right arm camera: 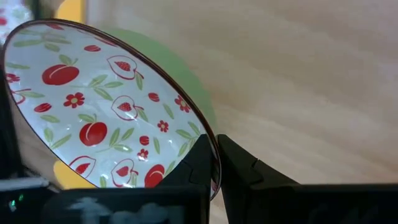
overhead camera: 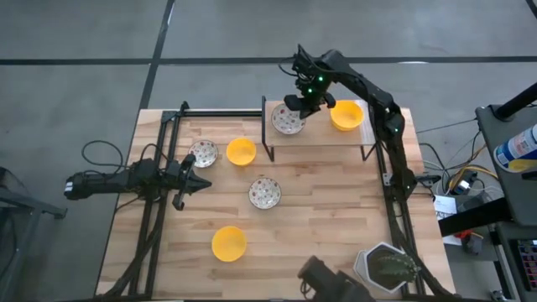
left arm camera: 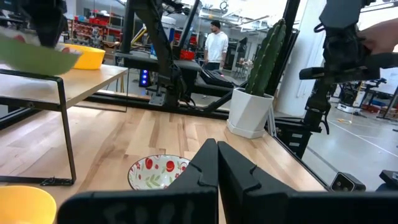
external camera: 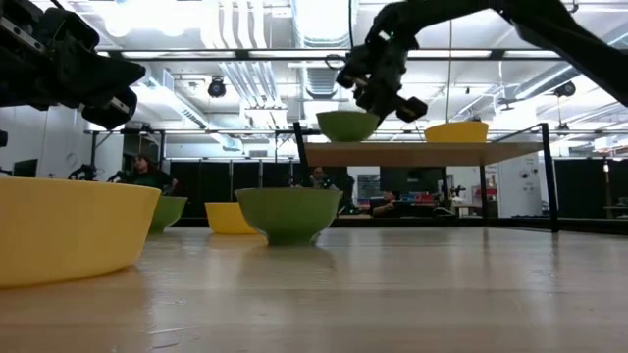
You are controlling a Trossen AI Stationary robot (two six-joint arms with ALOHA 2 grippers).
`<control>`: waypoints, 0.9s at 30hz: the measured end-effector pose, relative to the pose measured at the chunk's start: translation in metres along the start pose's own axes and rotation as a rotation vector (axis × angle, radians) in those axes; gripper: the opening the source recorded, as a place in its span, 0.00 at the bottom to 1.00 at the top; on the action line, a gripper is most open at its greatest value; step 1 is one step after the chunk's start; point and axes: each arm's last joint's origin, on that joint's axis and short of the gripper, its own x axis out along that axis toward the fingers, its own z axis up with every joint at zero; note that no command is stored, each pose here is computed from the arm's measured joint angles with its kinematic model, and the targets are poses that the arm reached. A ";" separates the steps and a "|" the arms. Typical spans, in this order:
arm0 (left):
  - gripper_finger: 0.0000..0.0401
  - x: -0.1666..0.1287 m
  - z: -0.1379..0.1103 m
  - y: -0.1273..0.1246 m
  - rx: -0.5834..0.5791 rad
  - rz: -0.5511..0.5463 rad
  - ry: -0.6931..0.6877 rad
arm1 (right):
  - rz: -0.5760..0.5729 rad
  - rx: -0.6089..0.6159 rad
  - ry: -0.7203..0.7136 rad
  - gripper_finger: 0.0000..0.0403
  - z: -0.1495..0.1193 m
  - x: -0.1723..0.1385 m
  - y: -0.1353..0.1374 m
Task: Pick & Place Mini bowls
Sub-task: Put the bottom right green patterned bowl on the shelf, then stack the right green patterned bowl on the green patterned bowl on the shelf
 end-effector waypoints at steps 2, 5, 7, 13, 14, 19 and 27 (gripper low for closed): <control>0.00 0.000 0.000 0.000 0.000 0.000 0.000 | -0.004 0.005 0.003 0.03 0.002 0.002 -0.001; 0.00 0.000 0.000 0.000 0.000 0.000 0.000 | -0.008 0.015 0.012 0.03 0.004 0.004 -0.004; 0.00 0.000 0.000 0.000 0.000 0.000 0.000 | -0.006 0.021 0.019 0.03 0.005 0.006 -0.006; 0.00 0.000 0.000 0.000 0.000 0.000 0.000 | -0.008 0.028 0.021 0.03 0.005 0.006 -0.007; 0.00 0.000 0.000 0.000 0.000 0.000 0.000 | -0.009 0.027 0.021 0.03 0.005 0.006 -0.007; 0.00 0.000 0.000 0.000 0.000 0.000 0.000 | -0.008 0.023 0.019 0.07 0.004 0.005 -0.007; 0.00 0.000 0.000 0.000 0.000 0.000 0.000 | 0.005 0.025 0.009 0.21 0.001 -0.001 -0.006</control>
